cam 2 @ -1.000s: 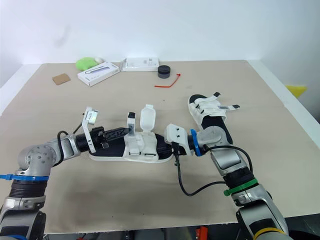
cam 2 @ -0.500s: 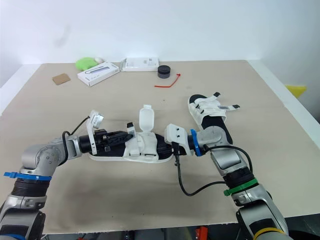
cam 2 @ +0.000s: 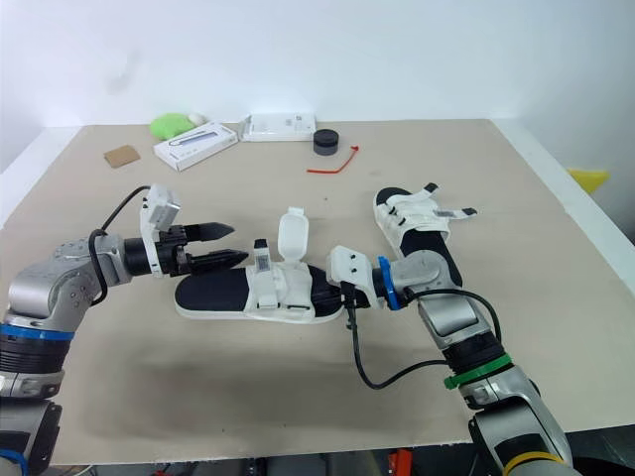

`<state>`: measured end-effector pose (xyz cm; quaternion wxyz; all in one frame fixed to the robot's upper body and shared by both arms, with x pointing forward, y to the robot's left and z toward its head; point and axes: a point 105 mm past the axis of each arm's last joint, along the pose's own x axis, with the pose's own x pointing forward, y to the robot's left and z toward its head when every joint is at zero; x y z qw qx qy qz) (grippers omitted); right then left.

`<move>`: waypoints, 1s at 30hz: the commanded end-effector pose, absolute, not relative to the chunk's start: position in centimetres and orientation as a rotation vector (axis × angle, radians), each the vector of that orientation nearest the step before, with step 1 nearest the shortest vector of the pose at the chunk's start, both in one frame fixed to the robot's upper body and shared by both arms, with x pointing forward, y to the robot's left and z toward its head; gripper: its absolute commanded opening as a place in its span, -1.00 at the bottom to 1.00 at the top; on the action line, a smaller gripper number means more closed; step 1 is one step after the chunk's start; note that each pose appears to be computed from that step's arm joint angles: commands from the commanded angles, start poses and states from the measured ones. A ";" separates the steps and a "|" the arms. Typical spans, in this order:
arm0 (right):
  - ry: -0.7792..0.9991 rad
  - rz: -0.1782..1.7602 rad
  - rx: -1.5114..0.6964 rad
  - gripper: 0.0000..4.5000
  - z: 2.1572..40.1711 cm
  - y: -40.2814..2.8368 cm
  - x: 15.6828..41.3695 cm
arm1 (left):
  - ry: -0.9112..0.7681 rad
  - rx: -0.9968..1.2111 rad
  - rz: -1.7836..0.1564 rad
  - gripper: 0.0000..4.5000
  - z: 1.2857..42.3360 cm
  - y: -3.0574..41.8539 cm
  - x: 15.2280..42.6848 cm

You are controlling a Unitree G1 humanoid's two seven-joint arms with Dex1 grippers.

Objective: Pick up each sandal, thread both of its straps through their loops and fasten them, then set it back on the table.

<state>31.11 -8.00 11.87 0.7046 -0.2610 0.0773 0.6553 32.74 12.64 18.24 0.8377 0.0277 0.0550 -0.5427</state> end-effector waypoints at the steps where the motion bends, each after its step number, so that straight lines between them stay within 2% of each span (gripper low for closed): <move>1: 0.151 1.466 -0.589 -1.00 12.1 -7.7 30.8 | 0.015 0.192 -1.164 0.75 18.5 11.0 32.9; 2: 0.151 1.466 -0.590 -1.00 12.1 -7.7 30.8 | 0.007 0.209 -1.157 0.54 18.3 10.9 33.1; 6: 0.149 1.464 -0.593 -1.00 12.0 -7.7 30.8 | 0.016 0.192 -1.131 -0.03 17.4 10.5 34.1; 7: 0.149 1.463 -0.593 -1.00 12.1 -7.7 30.8 | 0.027 0.180 -1.121 -0.30 17.1 10.4 34.4; 9: 0.148 1.463 -0.593 -1.00 12.1 -7.7 30.8 | 0.042 0.154 -1.115 -0.57 16.7 10.4 34.6; 10: 0.148 1.462 -0.592 -1.00 12.1 -7.7 30.8 | 0.058 0.111 -1.111 -0.82 16.6 10.4 34.8; 11: 0.149 1.462 -0.593 -1.00 12.1 -7.7 30.8 | 0.070 0.085 -1.101 -0.98 16.5 10.5 35.0; 15: 0.150 1.461 -0.598 -1.00 12.1 -7.8 30.9 | 0.133 0.030 -1.093 -0.98 15.6 10.8 35.4; 21: 0.146 1.461 -0.596 -1.00 12.1 -7.7 31.0 | 0.250 0.093 -1.116 -0.98 13.1 10.9 34.8; 30: 0.147 1.459 -0.597 -1.00 12.1 -7.7 31.1 | 0.274 0.093 -1.096 -0.98 12.8 11.3 35.3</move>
